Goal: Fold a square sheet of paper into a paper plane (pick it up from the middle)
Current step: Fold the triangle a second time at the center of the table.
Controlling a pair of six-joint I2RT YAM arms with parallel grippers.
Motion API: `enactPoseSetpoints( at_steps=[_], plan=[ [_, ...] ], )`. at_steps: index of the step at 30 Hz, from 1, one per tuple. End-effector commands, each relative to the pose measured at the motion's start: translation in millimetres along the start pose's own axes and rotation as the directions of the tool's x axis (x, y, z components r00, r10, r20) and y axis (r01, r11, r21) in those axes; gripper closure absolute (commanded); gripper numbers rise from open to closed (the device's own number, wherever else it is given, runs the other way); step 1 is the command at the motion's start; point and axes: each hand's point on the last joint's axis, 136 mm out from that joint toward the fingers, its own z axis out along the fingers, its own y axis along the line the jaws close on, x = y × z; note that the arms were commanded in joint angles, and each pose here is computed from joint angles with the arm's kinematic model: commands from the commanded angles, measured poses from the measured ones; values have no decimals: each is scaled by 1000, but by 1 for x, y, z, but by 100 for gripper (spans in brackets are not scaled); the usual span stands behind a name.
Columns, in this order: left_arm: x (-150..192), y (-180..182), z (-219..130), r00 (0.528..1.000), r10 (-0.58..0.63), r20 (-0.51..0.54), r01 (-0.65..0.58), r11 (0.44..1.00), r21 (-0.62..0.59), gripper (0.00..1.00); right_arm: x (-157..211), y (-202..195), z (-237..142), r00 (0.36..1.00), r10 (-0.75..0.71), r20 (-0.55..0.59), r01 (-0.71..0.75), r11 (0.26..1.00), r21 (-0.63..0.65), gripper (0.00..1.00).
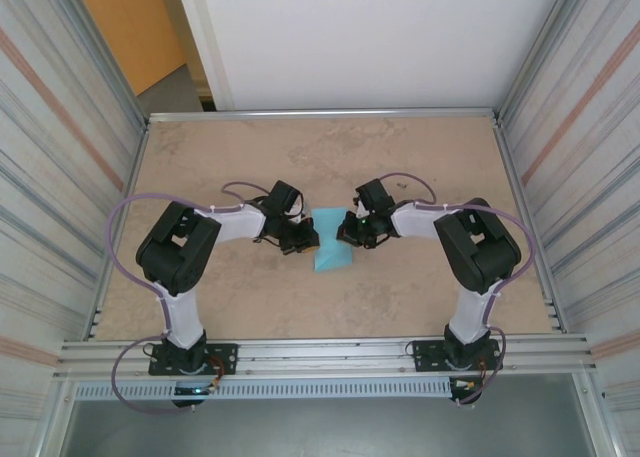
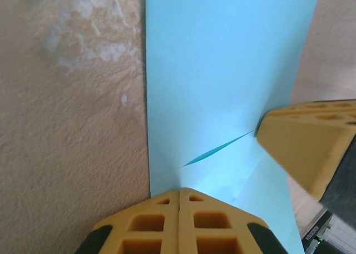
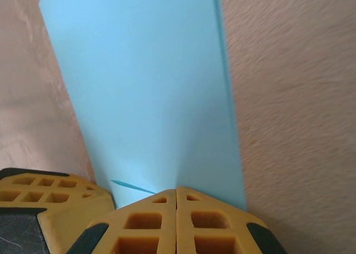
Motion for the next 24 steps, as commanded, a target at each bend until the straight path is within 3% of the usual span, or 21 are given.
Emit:
enactPoseSetpoints(
  at_steps=[1,11,19,24],
  plan=[
    [19,35,11,997,-43,-59,35,991,-126,95,-13,-26,-8,999,20,40,-22,998,51,92],
    [11,23,9,999,-23,-48,18,995,-99,95,-26,12,-57,983,-113,144,116,993,-8,91],
    [9,19,10,999,-17,-48,13,996,-87,94,14,38,-18,988,-152,-10,151,984,-99,92],
    [10,16,8,999,-12,-50,8,997,-75,94,23,31,-1,990,-131,-49,126,988,-92,92]
  ],
)
